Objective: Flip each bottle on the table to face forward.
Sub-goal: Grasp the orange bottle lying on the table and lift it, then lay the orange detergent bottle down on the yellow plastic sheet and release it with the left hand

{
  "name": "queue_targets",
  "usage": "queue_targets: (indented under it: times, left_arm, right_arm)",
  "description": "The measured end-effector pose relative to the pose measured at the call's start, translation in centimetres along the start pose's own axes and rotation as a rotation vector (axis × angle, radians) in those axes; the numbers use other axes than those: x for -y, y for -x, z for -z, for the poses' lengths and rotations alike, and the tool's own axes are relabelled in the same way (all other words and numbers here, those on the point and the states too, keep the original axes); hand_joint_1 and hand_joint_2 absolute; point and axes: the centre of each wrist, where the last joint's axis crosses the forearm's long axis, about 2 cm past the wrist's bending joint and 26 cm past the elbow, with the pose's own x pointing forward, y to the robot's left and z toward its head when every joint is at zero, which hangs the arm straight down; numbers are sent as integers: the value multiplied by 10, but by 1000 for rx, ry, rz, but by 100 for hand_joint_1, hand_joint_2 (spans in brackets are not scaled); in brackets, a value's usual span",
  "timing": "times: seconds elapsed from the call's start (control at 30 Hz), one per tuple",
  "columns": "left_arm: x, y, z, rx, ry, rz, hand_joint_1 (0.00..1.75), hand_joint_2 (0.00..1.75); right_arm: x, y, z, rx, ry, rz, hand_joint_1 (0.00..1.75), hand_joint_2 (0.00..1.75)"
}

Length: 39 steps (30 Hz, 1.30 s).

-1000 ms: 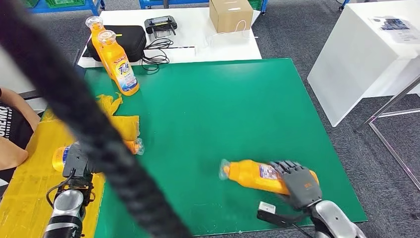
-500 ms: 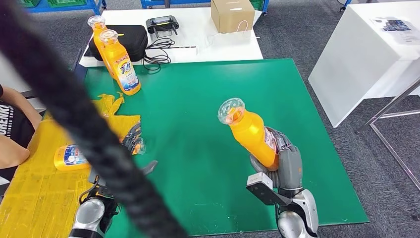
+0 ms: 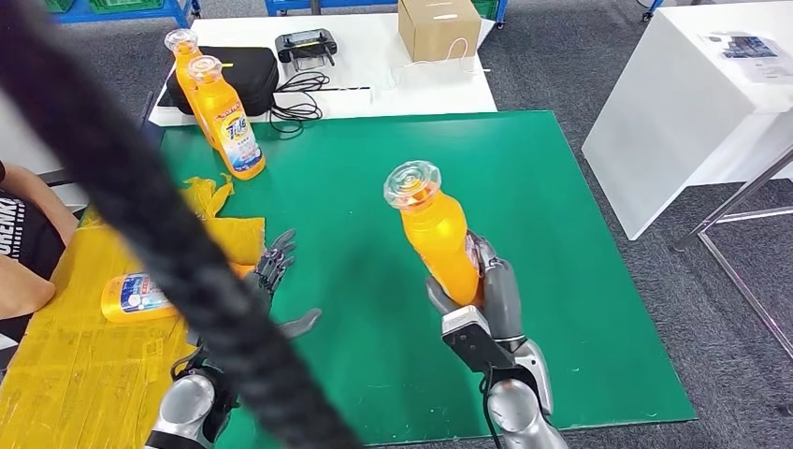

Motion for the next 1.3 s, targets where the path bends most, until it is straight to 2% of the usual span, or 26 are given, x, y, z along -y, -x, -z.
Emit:
queue_targets:
  times: [0.13, 0.47, 0.67, 0.9, 0.93, 1.03, 1.07, 1.3]
  left_arm:
    - [11, -9, 7, 40, 59, -35, 0, 175]
    - [20, -19, 18, 94, 122, -133, 0, 175]
    - [20, -26, 27, 130, 142, -174, 0, 175]
    - [21, -30, 33, 158, 152, -226, 1, 175]
    - [21, -31, 34, 161, 150, -233, 37, 175]
    - [21, -32, 35, 167, 149, -245, 167, 175]
    - [21, -32, 35, 169, 149, -247, 175, 175]
    - [20, -32, 35, 175, 142, -254, 175, 175]
  right_arm:
    - [-36, -11, 11, 14, -107, 121, 175, 175]
    - [-82, -30, 14, 66, -287, 168, 175, 175]
    - [-106, -40, 15, 102, -385, 163, 175, 175]
    - [-122, -49, 19, 123, -448, 174, 175, 175]
    - [-124, -49, 20, 124, -455, 175, 175, 175]
    - [-129, -50, 21, 126, -473, 174, 175, 175]
    - [-130, -50, 21, 126, -477, 173, 175, 175]
    - [-135, -48, 23, 120, -487, 163, 175, 175]
